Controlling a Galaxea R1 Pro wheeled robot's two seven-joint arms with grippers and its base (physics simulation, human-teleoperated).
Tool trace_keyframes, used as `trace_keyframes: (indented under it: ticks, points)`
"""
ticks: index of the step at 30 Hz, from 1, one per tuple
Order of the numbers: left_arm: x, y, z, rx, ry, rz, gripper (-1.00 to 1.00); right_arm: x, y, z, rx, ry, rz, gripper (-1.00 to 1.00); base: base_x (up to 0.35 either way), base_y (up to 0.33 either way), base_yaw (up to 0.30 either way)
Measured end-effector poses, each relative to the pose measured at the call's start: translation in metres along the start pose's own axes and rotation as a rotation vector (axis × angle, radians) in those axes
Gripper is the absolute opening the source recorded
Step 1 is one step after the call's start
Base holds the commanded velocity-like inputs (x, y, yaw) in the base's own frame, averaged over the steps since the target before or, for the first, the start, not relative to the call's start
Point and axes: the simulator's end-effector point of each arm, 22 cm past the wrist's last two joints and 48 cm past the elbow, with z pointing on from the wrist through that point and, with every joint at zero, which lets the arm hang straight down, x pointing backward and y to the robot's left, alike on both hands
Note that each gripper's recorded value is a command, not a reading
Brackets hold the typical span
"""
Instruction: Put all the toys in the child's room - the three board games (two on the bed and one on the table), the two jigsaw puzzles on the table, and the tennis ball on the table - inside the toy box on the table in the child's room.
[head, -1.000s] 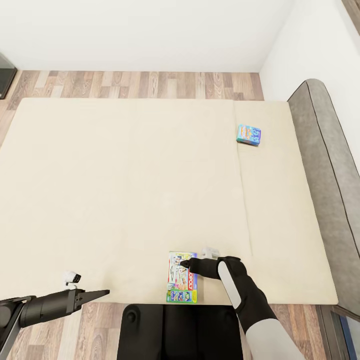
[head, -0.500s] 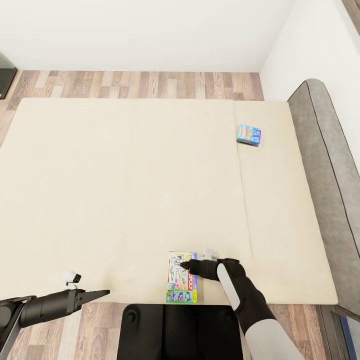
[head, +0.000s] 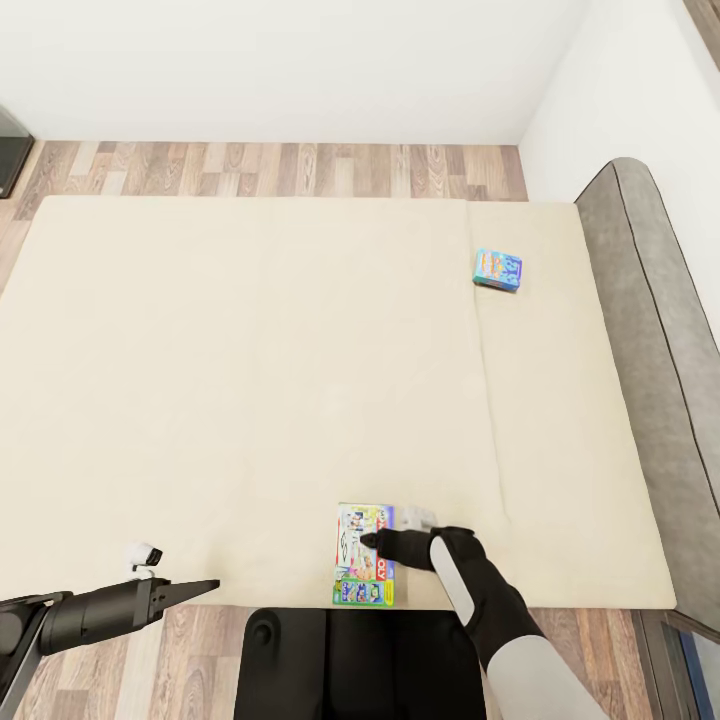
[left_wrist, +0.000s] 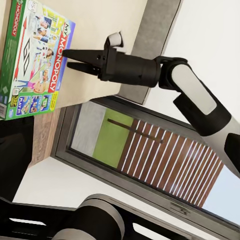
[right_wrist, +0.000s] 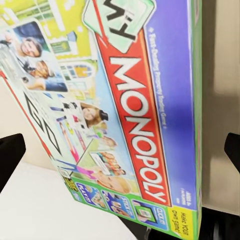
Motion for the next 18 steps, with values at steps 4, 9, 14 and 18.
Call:
trace_keyframes:
  ticks: [4, 9, 14, 18]
  points:
    - [0.0, 0.0, 0.0, 0.0, 0.0, 0.0, 1.0, 0.0011, -0.0008, 0.0009, 0.001, 0.001, 0.001, 1.0, 0.0, 0.0, 0.0]
    - [0.0, 0.0, 0.0, 0.0, 0.0, 0.0, 1.0, 0.0014, -0.0013, 0.0013, 0.003, 0.001, 0.0, 1.0, 0.0, 0.0, 0.0]
    - [0.0, 0.0, 0.0, 0.0, 0.0, 0.0, 1.0, 0.0019, -0.0018, 0.0016, 0.004, 0.001, 0.0, 1.0, 0.0, 0.0, 0.0]
    - [0.0, 0.0, 0.0, 0.0, 0.0, 0.0, 1.0, 0.0014, -0.002, 0.0019, 0.004, -0.003, -0.001, 1.0, 0.0, 0.0, 0.0]
